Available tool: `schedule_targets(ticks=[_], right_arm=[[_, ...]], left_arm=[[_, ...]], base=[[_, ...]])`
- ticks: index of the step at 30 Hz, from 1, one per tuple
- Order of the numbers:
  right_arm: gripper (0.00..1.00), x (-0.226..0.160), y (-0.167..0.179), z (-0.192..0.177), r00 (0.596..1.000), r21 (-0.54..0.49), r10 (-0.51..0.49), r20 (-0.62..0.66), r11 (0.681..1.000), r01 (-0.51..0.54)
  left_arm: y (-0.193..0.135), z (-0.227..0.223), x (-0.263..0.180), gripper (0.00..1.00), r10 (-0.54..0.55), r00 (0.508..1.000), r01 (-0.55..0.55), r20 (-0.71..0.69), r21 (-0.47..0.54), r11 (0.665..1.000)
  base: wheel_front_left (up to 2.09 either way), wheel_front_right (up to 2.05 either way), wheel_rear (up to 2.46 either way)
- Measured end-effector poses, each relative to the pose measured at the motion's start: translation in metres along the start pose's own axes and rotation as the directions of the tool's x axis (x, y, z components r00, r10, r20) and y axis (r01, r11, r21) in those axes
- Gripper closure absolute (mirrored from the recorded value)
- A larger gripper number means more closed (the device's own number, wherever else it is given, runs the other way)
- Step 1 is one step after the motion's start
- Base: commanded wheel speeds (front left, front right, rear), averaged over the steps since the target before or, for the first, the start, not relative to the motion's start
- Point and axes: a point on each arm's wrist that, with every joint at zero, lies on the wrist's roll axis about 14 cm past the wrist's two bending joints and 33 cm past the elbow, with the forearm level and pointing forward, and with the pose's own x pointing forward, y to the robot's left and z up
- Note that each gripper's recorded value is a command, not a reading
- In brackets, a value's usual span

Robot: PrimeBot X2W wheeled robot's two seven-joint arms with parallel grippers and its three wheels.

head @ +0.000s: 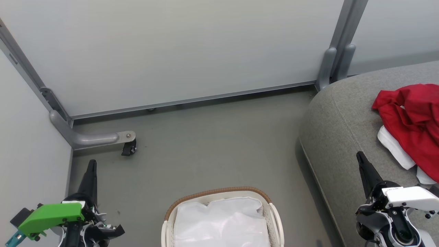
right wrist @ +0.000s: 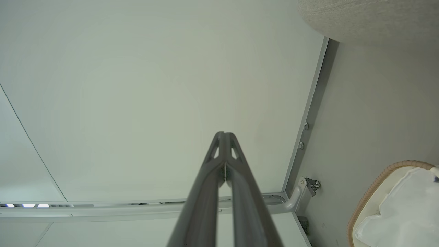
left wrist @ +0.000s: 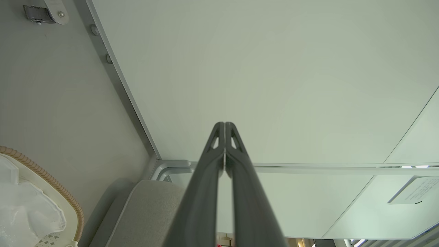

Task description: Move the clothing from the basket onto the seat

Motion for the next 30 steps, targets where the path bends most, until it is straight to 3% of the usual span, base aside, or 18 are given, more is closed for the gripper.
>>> schedule_targets(ticks=[30], right_arm=[[1.00,0.0000,0.0000,0.0000,1.000,0.000,0.000,0.000,1.000,0.000]], left_arm=[[0.0000,-0.0001,0.0000,1.00,0.000,1.000,0.000,0.000,0.000,1.000]], base=[[0.00,0.00,0.00]])
